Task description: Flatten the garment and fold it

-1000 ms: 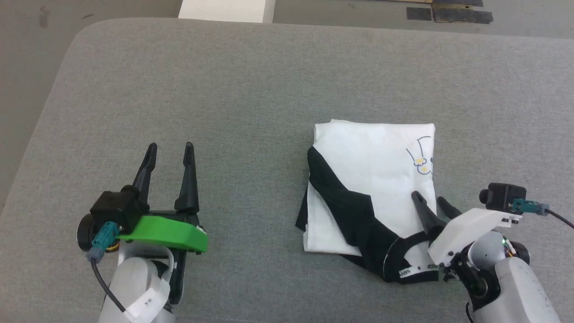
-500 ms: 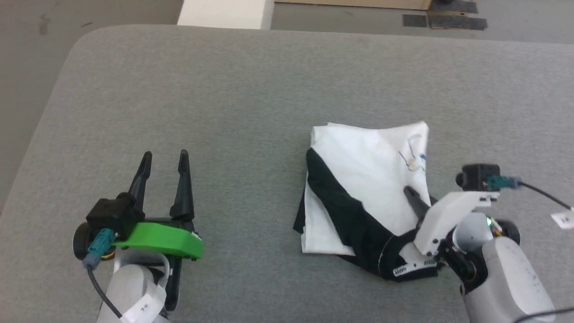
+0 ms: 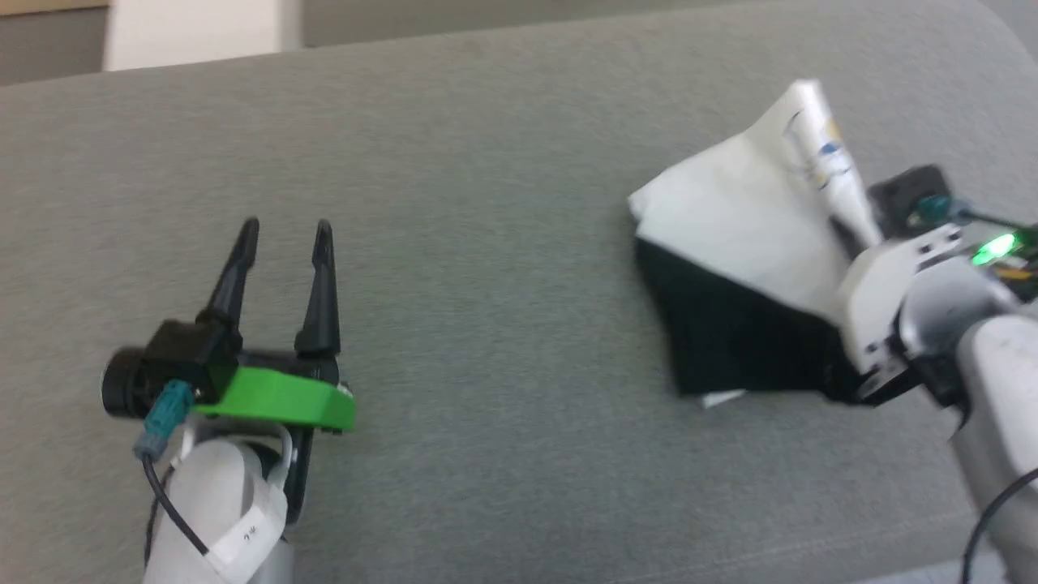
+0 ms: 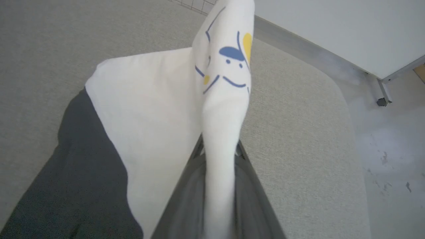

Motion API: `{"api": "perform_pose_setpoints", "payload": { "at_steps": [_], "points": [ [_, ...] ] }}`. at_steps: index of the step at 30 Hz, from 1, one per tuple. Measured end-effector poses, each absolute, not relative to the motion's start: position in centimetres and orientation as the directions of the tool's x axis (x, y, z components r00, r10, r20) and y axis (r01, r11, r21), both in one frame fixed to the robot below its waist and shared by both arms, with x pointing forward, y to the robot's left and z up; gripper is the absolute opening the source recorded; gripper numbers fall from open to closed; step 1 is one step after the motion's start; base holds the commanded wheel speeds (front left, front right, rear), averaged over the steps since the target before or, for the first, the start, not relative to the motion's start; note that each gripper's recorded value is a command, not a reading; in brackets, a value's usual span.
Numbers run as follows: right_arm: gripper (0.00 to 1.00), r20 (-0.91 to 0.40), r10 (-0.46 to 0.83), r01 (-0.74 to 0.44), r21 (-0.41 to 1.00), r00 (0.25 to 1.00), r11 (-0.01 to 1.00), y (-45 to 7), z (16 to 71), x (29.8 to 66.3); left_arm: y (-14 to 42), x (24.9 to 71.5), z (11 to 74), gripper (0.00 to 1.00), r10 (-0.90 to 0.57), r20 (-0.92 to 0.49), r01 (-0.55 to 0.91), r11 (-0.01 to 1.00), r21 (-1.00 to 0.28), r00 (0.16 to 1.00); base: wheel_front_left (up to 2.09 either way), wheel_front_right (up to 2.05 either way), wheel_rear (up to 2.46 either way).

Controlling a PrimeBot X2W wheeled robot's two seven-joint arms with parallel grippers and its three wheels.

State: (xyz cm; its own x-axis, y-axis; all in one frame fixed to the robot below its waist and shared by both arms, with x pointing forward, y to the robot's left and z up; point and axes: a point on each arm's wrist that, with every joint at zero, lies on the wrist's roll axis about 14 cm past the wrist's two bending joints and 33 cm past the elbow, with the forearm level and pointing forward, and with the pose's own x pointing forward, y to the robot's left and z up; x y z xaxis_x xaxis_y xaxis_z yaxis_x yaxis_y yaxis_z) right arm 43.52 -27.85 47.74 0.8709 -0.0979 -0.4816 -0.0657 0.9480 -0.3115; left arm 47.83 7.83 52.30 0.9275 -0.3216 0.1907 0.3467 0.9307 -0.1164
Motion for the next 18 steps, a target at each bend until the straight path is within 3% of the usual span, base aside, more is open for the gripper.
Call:
{"api": "perform_pose_setpoints", "payload": {
  "at_steps": [11, 18],
  "points": [
    [0.0, -0.441, -0.469, 0.175, -0.559, 0.765, 0.81, -43.5, 48.2, 42.2, 2.9, 52.7, 50.3, 1.0, -0.467, 0.188, 0.486, 0.871, -0.068, 0.864, 0.0, 0.0, 0.0],
    [0.0, -0.384, -0.577, 0.25, -0.632, 0.721, 0.734, -48.0, 47.9, 42.8, 2.7, 54.3, 46.0, 1.0, -0.492, 0.103, 0.5, 0.863, -0.075, 0.864, 0.0, 0.0, 0.0]
  ]
}}
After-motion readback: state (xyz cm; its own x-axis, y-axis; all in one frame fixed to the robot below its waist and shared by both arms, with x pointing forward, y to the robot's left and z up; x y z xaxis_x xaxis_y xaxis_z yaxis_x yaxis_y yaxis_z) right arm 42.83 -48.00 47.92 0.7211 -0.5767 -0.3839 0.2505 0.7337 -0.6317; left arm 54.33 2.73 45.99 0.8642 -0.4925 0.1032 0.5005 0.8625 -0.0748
